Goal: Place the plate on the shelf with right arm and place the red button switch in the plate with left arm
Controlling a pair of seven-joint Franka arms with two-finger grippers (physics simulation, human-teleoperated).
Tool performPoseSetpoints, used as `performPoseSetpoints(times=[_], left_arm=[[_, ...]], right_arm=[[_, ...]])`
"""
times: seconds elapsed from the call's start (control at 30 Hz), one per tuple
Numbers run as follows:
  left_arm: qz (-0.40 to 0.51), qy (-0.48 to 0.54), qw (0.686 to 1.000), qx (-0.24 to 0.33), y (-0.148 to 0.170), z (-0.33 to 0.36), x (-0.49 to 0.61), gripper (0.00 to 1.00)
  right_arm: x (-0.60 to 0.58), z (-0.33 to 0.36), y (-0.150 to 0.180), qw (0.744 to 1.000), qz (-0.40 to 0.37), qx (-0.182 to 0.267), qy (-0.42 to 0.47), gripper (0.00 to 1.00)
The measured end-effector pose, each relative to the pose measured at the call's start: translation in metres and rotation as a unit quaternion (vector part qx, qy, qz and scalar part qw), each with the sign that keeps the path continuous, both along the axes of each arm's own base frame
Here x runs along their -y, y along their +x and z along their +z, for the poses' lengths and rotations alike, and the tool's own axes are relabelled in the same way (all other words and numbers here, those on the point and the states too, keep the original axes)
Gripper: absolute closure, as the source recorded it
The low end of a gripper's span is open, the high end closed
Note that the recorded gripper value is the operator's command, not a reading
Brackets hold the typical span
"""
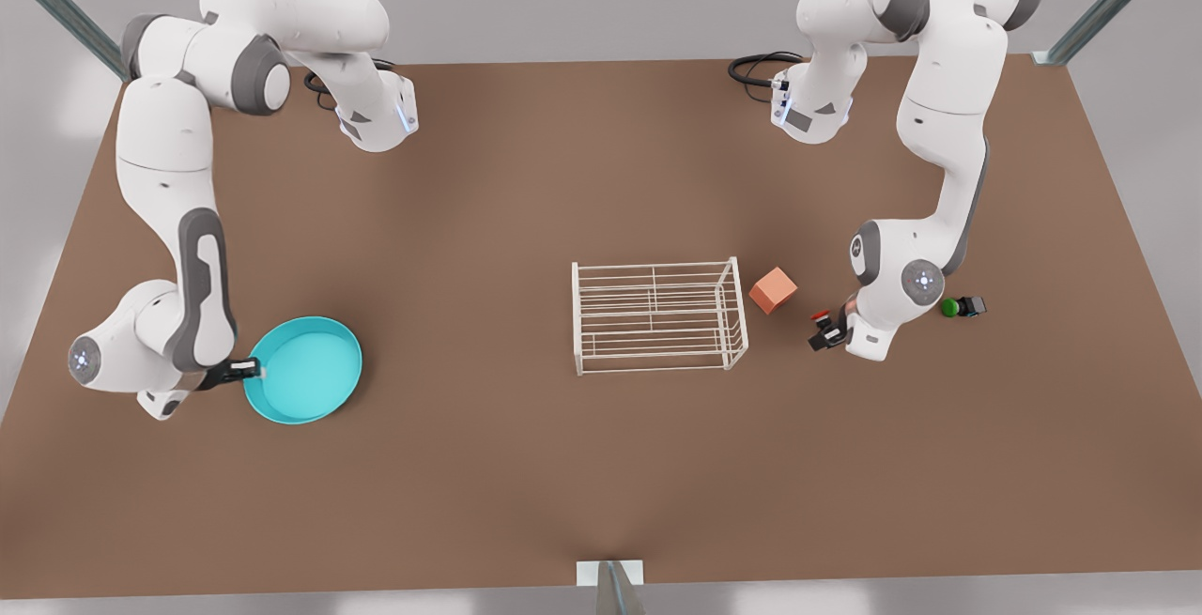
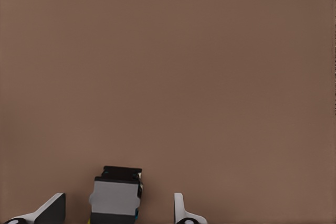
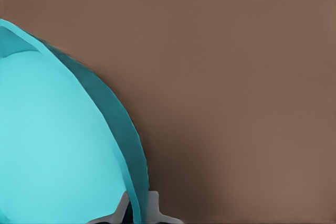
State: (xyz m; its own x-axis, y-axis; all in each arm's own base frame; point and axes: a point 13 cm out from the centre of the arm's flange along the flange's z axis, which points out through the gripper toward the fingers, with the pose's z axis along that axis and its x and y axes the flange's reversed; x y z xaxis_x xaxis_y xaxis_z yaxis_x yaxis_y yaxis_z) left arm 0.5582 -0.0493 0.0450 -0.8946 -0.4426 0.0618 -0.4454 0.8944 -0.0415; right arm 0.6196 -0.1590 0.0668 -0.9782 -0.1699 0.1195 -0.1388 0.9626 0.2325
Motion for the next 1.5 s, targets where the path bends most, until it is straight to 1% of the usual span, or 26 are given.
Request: performPoseSetpoints(times=[0.1,0.13,0.17,0.27,0.3,0.4,0.43,0.5,0.57,0.63,0.7,0.8,0.9,0.93,1.0,1.1,1.27,1.37,1.5], left_arm=[[-0.003,0.0,1.0,0.003,0.001,-0.001,0.0,0.0],[-0.004,0.001,1.0,0.003,0.001,-0.001,0.0,0.06],[-0.005,0.001,1.0,0.004,0.002,-0.001,0.0,0.09],[-0.007,0.001,1.0,0.004,0.002,-0.003,-0.001,0.14],[-0.009,0.002,1.0,0.004,0.002,-0.003,-0.002,0.2],[-0.012,0.004,1.0,0.006,0.002,-0.003,-0.002,0.32],[-0.013,0.004,1.0,0.006,0.003,-0.003,-0.002,0.33],[-0.015,0.004,1.0,0.006,0.003,-0.003,-0.002,0.39],[-0.016,0.005,1.0,0.007,0.003,-0.003,-0.002,0.39],[-0.017,0.005,1.0,0.007,0.003,-0.003,-0.002,0.39],[-0.017,0.005,1.0,0.006,0.002,-0.004,-0.003,0.42],[-0.018,0.005,1.0,0.005,0.002,-0.005,-0.003,0.43],[-0.019,0.006,1.0,0.005,0.002,-0.006,-0.003,0.47],[-0.019,0.006,1.0,0.005,0.002,-0.006,-0.004,0.53],[-0.019,0.007,1.0,0.005,0.002,-0.006,-0.004,0.56],[-0.018,0.008,1.0,0.007,0.003,-0.003,-0.006,0.56],[-0.016,0.011,1.0,0.014,0.008,0.008,-0.01,0.56],[-0.014,0.011,0.999,0.029,0.018,0.032,-0.013,0.56],[-0.012,0.011,0.999,0.044,0.033,0.073,-0.018,0.57]], right_arm=[[-0.008,0.026,0.008,1.0,0.006,0.012,0.002,0.8],[-0.013,0.033,0.01,1.0,0.009,0.014,0.003,0.8],[-0.016,0.04,0.011,1.0,0.011,0.016,0.005,0.81],[-0.023,0.054,0.012,1.0,0.012,0.015,0.01,0.82],[-0.029,0.063,0.013,1.0,0.015,0.016,0.011,0.82],[-0.063,0.098,0.018,0.999,0.033,0.019,0.015,0.82],[-0.076,0.11,0.021,0.999,0.037,0.019,0.018,0.82],[-0.101,0.129,0.023,0.999,0.044,0.015,0.025,0.82],[-0.122,0.14,0.022,0.998,0.047,0.008,0.029,0.82],[-0.168,0.16,0.022,0.997,0.066,0.006,0.03,0.82],[-0.208,0.178,0.018,0.997,0.076,0.004,0.031,0.82],[-0.253,0.196,0.012,0.997,0.075,-0.004,0.031,0.81],[-0.3,0.214,0.005,0.997,0.074,-0.011,0.028,0.81],[-0.321,0.223,0.004,0.997,0.075,-0.009,0.025,0.81],[-0.361,0.233,-0.002,0.997,0.075,-0.011,0.02,0.81],[-0.411,0.243,-0.011,0.998,0.062,-0.013,0.013,0.81],[-0.497,0.255,-0.016,1.0,0.03,-0.007,0.006,0.81],[-0.546,0.257,-0.02,1.0,0.003,-0.009,0.009,0.81],[-0.61,0.246,-0.047,0.999,-0.034,-0.015,0.002,0.81]])
